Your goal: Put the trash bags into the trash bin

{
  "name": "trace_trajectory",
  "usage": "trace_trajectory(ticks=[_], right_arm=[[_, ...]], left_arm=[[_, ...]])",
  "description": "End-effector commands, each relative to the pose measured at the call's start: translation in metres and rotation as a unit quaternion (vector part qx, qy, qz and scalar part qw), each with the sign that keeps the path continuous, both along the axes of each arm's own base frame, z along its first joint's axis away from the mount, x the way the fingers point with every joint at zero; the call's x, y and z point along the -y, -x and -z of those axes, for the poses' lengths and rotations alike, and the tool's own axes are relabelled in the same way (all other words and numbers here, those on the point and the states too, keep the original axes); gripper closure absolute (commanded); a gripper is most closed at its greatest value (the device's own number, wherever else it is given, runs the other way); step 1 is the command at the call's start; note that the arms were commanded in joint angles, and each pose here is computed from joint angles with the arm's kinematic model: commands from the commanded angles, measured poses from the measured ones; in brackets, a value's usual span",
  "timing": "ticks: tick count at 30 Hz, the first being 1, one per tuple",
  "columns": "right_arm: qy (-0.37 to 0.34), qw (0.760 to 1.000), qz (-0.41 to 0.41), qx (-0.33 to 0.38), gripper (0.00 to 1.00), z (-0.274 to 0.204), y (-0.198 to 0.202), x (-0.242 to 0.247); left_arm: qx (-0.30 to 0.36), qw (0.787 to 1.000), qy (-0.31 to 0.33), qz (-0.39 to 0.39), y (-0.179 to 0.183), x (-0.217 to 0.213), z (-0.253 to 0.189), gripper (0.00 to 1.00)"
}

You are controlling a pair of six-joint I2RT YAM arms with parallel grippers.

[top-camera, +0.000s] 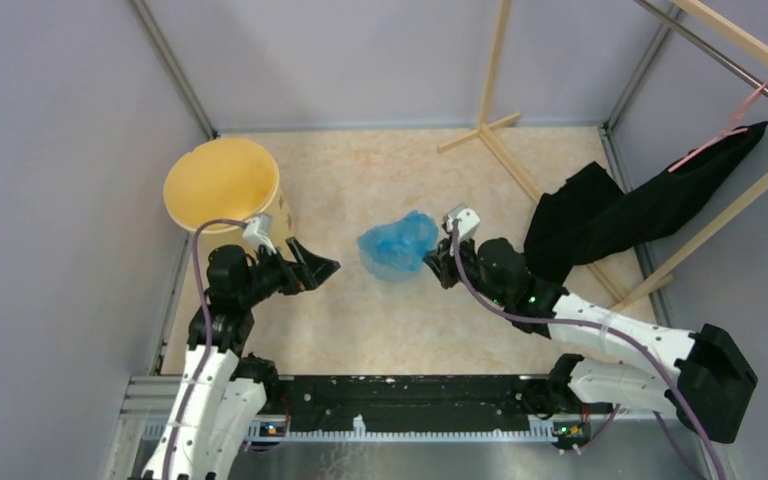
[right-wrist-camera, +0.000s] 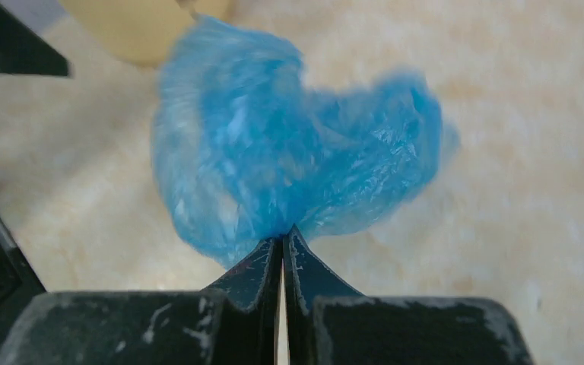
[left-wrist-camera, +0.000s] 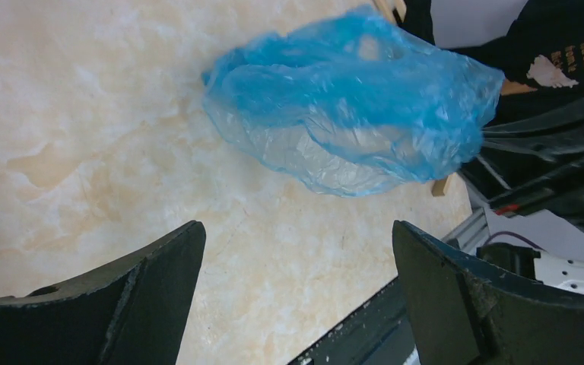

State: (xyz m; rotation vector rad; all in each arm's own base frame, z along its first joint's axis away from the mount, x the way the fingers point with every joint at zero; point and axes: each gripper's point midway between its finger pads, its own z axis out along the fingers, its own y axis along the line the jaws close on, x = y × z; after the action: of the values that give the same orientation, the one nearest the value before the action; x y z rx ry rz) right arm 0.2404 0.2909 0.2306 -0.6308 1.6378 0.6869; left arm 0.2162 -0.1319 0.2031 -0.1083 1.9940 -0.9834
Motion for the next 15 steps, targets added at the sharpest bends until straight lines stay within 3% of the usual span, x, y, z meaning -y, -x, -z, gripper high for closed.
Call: trace_trajectory(ticks=[1, 5, 9, 15], right_arm=[[-0.073, 0.983, 0.122, -0.118, 1.00, 0.031, -0.021, 0.035], [-0.118, 0.978, 0.098, -0.143, 1.00, 0.016, -0.024, 0.040], [-0.108, 0.980, 0.078, -0.145, 1.00, 0.003, -0.021, 0.035], [-0.148, 0.971, 0.030, -0.185, 1.00, -0.028, -0.007, 0.018]], left_arm=[[-0.043, 0.998, 0.027, 0.045, 0.001, 0.014, 0.022, 0.01], [-0.057, 0.992, 0.068, 0.092, 0.002, 0.029, 0.027, 0.01], [-0.059, 0.983, 0.107, 0.134, 0.005, 0.047, 0.021, 0.01], [0.018, 0.979, 0.071, 0.189, 0.020, 0.083, 0.009, 0.01]])
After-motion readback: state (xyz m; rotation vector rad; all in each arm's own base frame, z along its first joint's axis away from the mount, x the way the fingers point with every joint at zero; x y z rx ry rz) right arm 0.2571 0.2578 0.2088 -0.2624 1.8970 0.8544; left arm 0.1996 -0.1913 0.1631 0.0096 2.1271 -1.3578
